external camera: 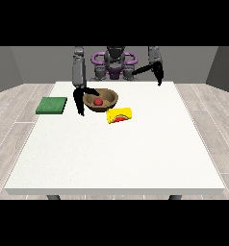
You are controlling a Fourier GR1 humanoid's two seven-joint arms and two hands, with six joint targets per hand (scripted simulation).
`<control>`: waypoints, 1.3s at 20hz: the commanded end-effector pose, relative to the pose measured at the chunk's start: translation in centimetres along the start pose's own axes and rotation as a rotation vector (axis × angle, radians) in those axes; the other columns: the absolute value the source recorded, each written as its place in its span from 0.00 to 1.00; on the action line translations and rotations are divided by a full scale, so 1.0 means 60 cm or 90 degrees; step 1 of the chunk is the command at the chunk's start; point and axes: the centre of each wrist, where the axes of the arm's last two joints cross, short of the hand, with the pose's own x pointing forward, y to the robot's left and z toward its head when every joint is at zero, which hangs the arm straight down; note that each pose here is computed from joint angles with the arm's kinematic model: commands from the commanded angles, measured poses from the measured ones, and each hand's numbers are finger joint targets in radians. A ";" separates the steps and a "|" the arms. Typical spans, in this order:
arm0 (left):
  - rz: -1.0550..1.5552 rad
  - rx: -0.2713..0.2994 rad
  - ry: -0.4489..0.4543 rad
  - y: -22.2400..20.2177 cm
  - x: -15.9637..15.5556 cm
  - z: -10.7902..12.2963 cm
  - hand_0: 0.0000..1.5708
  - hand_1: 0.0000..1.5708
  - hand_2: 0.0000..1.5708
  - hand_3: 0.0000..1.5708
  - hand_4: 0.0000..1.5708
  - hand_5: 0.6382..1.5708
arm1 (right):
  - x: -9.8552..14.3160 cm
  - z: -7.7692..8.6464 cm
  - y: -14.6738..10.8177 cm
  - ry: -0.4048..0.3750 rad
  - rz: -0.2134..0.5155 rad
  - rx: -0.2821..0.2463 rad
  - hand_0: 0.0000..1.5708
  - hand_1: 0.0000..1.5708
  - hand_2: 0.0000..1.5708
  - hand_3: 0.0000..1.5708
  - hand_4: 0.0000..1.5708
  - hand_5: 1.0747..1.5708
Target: Pick the cup and pour the ball into the bowl, then pick the bowl and place it on the pad
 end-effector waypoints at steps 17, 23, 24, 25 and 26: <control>0.014 0.048 0.085 0.101 -0.082 0.040 0.00 0.00 0.00 0.00 0.00 1.00 | 0.071 -0.045 0.014 0.177 0.172 -0.071 1.00 1.00 1.00 1.00 0.66 0.98; -0.004 0.074 0.127 0.081 -0.123 0.086 0.00 0.00 0.00 0.00 0.00 1.00 | 0.114 -0.046 -0.032 0.219 0.181 -0.069 1.00 1.00 1.00 1.00 0.68 0.98; 0.001 0.071 0.133 0.091 -0.117 0.079 0.00 0.00 0.00 0.00 0.00 1.00 | 0.137 -0.050 -0.056 0.227 0.182 -0.075 1.00 1.00 1.00 1.00 0.67 0.98; 0.013 0.063 0.092 0.104 -0.095 0.050 0.00 0.00 0.00 0.00 0.00 1.00 | 0.182 -0.061 -0.085 0.175 0.174 -0.086 1.00 1.00 1.00 1.00 0.68 0.99; 0.003 0.060 0.101 0.104 -0.087 0.047 0.00 0.00 0.00 0.00 0.00 1.00 | 0.174 -0.048 -0.112 0.194 0.151 -0.094 1.00 1.00 1.00 1.00 0.67 0.99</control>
